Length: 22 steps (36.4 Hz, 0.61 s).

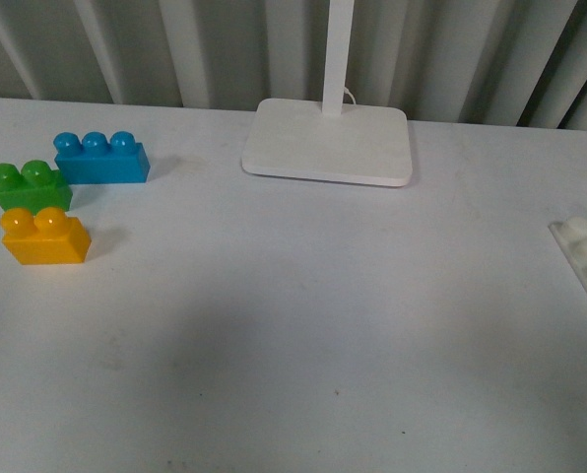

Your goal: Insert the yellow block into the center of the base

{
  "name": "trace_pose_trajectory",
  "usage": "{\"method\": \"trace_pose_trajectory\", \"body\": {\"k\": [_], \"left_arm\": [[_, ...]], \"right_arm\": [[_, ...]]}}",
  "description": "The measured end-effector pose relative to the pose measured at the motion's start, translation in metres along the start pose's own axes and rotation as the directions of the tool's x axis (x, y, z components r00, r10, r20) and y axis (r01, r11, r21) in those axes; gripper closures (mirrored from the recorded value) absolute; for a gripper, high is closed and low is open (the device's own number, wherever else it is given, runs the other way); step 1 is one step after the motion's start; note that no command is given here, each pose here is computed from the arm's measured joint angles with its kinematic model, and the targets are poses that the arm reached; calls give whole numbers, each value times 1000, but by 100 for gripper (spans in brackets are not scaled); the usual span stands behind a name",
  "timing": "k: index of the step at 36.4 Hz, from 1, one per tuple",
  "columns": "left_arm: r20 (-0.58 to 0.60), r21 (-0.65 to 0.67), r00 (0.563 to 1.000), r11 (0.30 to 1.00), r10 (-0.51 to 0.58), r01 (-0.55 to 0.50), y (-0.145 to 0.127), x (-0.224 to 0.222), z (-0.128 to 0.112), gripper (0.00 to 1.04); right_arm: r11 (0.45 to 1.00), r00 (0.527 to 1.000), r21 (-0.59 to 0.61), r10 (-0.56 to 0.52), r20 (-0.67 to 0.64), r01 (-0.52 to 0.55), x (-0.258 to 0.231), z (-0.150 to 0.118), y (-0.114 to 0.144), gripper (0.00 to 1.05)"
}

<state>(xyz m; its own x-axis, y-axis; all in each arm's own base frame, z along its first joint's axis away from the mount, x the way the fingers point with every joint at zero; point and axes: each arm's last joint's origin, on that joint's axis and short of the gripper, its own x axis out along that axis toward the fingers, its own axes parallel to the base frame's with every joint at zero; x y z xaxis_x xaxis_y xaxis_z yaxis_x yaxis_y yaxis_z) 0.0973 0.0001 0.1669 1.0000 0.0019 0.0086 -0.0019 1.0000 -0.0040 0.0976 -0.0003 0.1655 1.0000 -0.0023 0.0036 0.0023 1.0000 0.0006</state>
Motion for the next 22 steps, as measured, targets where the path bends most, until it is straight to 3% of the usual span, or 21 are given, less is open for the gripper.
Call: {"method": "trace_pose_trajectory", "body": {"k": [22], "left_arm": [[0, 0, 1000, 1000, 0, 0, 0, 0, 0, 6]], "right_arm": [[1000, 1000, 0, 0, 0, 0, 0, 0, 0, 9]]}}
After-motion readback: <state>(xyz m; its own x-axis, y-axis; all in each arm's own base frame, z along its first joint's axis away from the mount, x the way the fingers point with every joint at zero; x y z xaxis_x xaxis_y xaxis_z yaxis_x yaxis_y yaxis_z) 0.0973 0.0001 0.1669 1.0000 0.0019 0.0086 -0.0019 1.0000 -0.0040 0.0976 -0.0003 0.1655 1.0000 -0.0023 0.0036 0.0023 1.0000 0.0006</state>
